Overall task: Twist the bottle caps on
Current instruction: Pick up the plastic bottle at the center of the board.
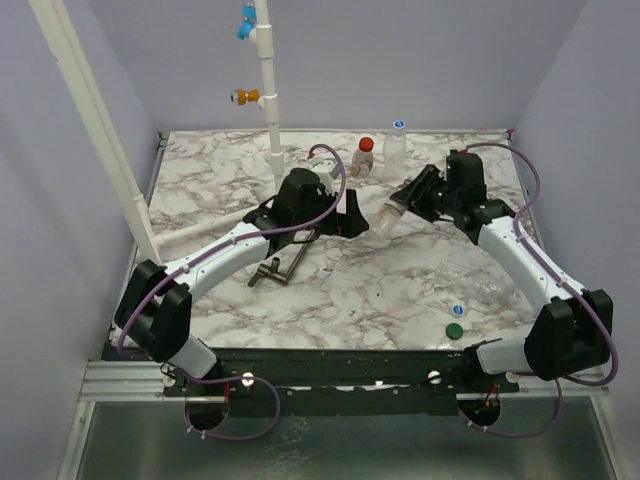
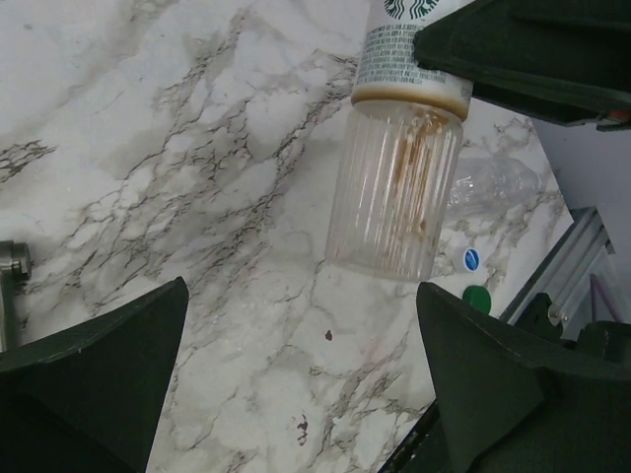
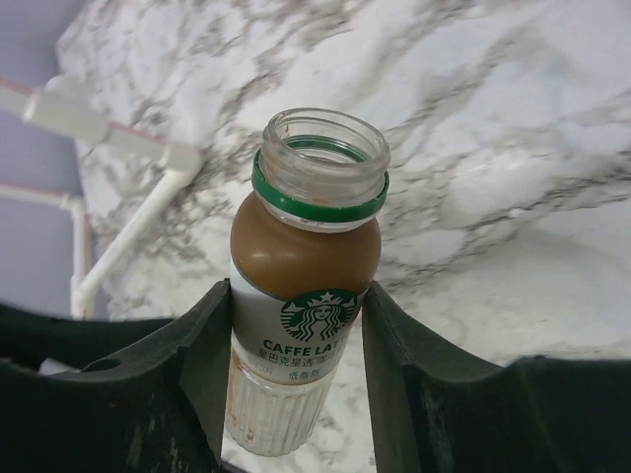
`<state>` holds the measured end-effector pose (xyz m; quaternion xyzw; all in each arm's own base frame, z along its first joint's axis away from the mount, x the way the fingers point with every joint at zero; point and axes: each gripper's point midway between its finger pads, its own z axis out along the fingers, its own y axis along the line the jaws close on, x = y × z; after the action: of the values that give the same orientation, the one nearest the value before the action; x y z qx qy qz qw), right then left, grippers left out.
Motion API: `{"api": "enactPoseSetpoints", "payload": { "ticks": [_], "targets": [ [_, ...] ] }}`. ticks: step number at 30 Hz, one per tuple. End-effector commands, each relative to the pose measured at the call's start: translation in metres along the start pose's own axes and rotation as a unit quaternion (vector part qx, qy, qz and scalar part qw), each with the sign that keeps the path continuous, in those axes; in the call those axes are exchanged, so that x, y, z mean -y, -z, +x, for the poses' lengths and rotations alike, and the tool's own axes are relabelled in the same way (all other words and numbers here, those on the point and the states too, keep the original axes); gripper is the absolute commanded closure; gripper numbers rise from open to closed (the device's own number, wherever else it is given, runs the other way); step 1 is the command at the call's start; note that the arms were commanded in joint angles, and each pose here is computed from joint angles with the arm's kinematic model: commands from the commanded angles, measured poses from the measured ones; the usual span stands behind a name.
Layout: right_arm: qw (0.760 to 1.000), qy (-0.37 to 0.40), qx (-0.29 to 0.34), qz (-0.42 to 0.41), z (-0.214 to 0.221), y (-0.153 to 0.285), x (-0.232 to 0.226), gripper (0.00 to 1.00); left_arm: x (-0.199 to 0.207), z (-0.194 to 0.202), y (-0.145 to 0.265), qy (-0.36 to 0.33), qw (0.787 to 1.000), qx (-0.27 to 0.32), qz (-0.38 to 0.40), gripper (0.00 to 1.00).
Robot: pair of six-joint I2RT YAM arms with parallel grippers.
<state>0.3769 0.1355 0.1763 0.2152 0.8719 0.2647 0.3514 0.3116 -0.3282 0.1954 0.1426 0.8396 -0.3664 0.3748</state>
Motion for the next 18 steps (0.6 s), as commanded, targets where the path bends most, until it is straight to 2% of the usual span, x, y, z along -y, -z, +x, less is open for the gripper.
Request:
{"api": "enactPoseSetpoints", "payload": {
  "ticks": [1,11,15,18],
  "targets": [
    [0.998,0.036,-0.010,-0.052,0.015,0.024,-0.046,0.66,0.035,-0.016,-0.002,0.012,0.996,0.004,0.088,0.01],
    [0.990,0.084,-0.023,-0.107,0.038,0.038,-0.102,0.66,0.047,-0.028,-0.001,0.043,0.989,0.017,0.141,0.02],
    [0.988,0.094,-0.019,-0.125,0.039,0.045,-0.118,0.66,0.044,-0.029,-0.001,0.053,0.988,0.021,0.143,0.07],
    [0.985,0.104,-0.015,-0.135,0.039,0.052,-0.129,0.66,0.042,-0.030,-0.001,0.059,0.987,0.025,0.145,0.17]
  ]
}}
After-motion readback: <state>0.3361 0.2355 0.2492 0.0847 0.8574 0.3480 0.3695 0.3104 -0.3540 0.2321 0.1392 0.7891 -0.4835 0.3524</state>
